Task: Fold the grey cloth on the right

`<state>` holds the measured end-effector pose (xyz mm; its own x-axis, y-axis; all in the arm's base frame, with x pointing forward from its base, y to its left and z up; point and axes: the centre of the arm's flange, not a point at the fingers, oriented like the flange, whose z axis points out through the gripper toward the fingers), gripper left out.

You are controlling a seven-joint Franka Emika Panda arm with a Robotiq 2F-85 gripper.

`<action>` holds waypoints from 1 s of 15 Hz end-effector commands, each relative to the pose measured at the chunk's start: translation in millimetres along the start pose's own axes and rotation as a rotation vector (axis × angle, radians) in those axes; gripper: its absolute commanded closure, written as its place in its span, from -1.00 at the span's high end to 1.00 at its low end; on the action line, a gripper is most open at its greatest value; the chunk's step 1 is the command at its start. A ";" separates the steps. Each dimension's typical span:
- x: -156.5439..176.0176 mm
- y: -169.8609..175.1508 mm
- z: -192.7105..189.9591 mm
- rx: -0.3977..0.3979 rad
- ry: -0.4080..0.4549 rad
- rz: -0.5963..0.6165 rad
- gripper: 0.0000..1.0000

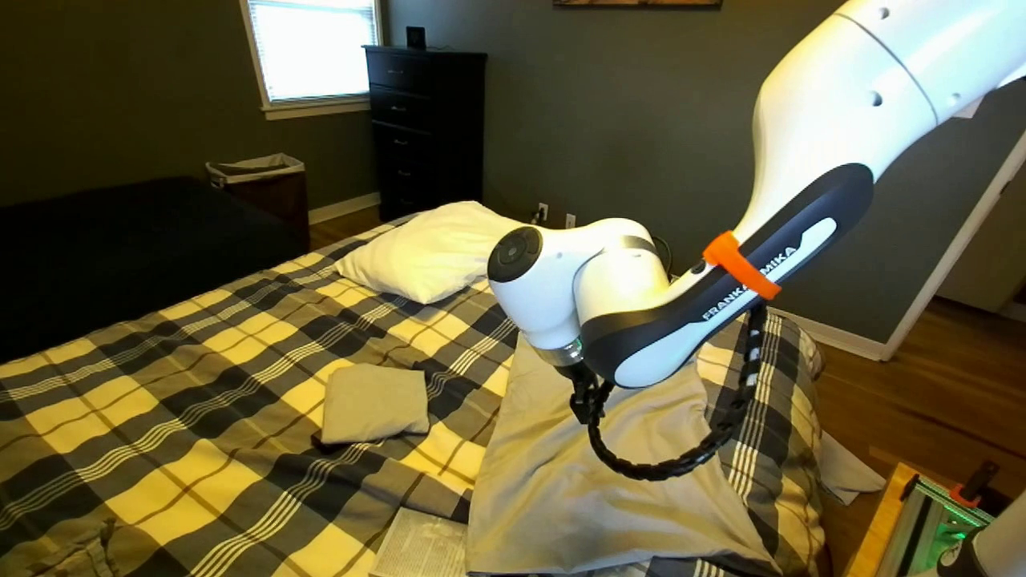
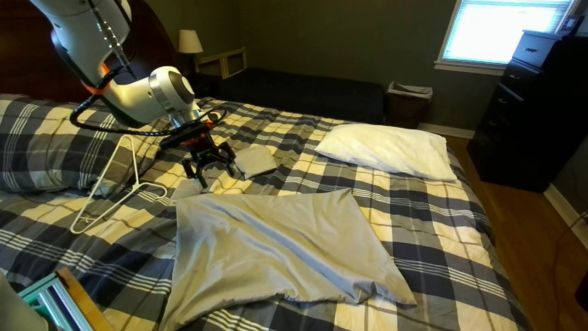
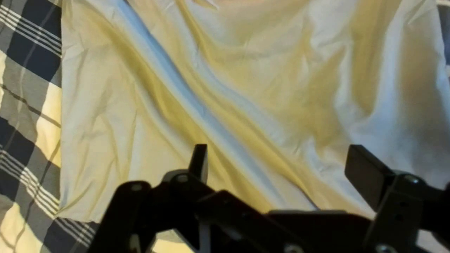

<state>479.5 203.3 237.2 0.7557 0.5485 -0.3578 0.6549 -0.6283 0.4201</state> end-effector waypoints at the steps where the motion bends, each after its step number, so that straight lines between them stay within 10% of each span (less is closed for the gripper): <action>1: 38.5 -40.1 4.3 -0.096 0.117 0.122 1.00; 9: 112.1 -159.5 -18.6 -0.102 0.320 0.115 1.00; 15: 106.2 -173.1 -21.8 -0.099 0.316 0.081 1.00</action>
<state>446.3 382.3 144.7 0.7560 0.6526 -0.0507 0.5776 -0.6287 0.5208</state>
